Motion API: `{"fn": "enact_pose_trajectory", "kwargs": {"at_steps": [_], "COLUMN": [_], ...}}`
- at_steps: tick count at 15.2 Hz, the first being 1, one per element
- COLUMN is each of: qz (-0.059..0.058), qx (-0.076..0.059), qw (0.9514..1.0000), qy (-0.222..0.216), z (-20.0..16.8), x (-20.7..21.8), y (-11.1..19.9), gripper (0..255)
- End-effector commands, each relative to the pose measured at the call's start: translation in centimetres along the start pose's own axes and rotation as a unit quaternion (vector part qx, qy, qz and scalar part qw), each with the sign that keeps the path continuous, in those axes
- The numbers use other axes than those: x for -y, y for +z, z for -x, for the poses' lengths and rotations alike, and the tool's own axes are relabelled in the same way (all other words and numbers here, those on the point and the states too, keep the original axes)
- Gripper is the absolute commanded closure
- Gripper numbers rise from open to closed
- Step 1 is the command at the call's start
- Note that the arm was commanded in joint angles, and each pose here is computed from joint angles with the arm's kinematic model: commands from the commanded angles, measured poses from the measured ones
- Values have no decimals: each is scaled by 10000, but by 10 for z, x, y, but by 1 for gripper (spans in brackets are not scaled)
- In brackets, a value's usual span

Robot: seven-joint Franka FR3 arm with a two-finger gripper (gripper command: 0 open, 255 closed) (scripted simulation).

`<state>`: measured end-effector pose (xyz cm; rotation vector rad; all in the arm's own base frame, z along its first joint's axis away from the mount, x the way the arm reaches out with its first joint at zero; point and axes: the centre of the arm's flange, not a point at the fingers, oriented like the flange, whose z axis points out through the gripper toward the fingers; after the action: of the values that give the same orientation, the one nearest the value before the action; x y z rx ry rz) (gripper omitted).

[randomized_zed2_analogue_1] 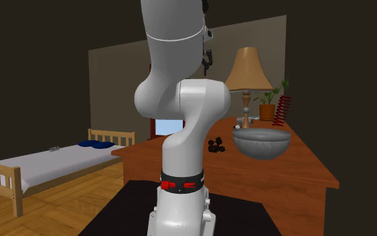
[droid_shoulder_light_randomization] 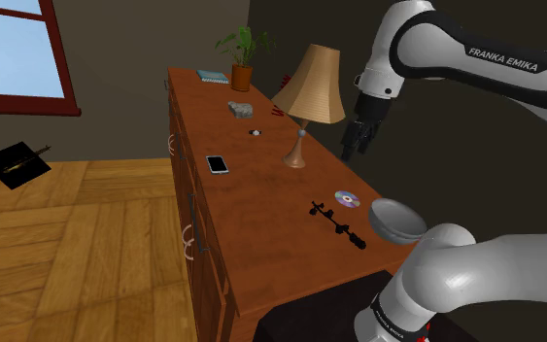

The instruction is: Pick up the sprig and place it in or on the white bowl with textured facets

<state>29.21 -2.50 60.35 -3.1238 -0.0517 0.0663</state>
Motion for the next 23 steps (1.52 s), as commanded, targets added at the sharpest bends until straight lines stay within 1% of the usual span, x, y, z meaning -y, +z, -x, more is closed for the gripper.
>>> {"fn": "enact_pose_trajectory", "kwargs": {"at_steps": [1,11,22,23], "qz": [0,139,292,296], "qx": [0,318,668,679], "qw": [10000,9992,9965,9964], "qy": [0,-197,-412,-419], "z": [0,-16,-27,-27], "x": [0,-38,-82,-84], "y": [0,125,263,267], "gripper": [0,0,0,0]}}
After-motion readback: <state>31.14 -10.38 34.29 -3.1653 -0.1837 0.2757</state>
